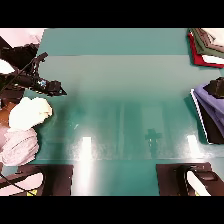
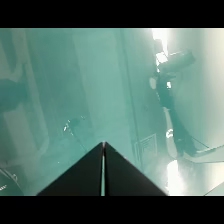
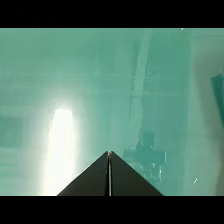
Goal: Fold the shirts.
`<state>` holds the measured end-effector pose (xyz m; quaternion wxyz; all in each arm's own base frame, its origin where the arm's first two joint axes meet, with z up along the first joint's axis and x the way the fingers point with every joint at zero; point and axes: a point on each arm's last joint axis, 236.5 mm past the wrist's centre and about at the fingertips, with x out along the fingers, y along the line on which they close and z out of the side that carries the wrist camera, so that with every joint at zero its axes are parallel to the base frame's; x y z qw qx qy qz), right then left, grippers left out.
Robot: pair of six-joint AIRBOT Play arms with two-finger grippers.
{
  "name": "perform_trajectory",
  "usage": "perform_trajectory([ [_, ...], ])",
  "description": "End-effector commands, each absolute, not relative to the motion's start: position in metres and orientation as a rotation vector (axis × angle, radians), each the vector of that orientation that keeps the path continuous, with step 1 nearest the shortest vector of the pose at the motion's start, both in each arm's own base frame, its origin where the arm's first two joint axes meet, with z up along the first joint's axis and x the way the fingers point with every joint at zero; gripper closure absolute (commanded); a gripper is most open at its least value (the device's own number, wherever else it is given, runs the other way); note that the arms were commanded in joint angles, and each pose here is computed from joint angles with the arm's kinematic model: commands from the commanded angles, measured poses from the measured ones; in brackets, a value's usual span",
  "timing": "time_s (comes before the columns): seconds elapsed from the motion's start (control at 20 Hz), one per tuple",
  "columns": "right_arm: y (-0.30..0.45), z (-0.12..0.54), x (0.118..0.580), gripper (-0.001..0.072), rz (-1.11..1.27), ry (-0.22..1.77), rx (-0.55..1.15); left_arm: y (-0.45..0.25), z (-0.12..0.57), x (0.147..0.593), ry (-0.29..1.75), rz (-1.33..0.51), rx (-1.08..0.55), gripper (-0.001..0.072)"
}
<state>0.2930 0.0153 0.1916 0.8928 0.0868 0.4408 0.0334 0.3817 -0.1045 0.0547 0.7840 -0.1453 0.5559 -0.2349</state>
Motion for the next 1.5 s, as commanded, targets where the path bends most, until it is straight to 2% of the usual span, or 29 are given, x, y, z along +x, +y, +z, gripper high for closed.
perform_trajectory([
  [0.0,0.017,0.192,0.293,0.0692,0.075,0.915,0.18,-0.104,0.055,0.382,1.197,-0.506,-0.313,0.0684],
  [0.65,0.017,0.192,0.293,0.0692,0.075,0.916,0.18,-0.108,0.062,0.392,1.151,-0.502,-0.352,0.0683],
  [0.75,0.017,0.192,0.293,0.0692,0.075,0.916,0.18,-0.117,0.066,0.385,1.172,-0.542,-0.384,0.0683],
  [0.9,0.017,0.192,0.293,0.0692,0.075,0.914,0.18,-0.121,0.076,0.367,1.219,-0.606,-0.336,0.0684],
  [1.0,0.017,0.192,0.293,0.0692,0.075,0.915,0.18,-0.094,0.085,0.365,1.205,-0.495,-0.232,0.0686],
  [1.2,0.017,0.192,0.294,0.0692,0.074,0.91,0.18,0.024,0.116,0.355,1.112,-0.014,0.087,0.0683],
  [1.25,0.017,0.192,0.294,0.0692,0.075,0.911,0.18,0.04,0.117,0.351,1.115,0.039,0.133,0.0615],
  [1.3,0.017,0.192,0.294,0.0692,0.075,0.911,0.18,0.048,0.112,0.349,1.131,0.067,0.155,0.0267],
  [1.35,0.017,0.192,0.294,0.0692,0.074,0.911,0.18,0.049,0.103,0.348,1.142,0.082,0.143,0.0018],
  [1.4,0.017,0.192,0.294,0.0692,0.074,0.911,0.18,0.049,0.091,0.35,1.144,0.09,0.128,0.0062],
  [1.45,0.017,0.192,0.294,0.0692,0.075,0.912,0.18,0.049,0.078,0.353,1.139,0.087,0.131,0.0058],
])
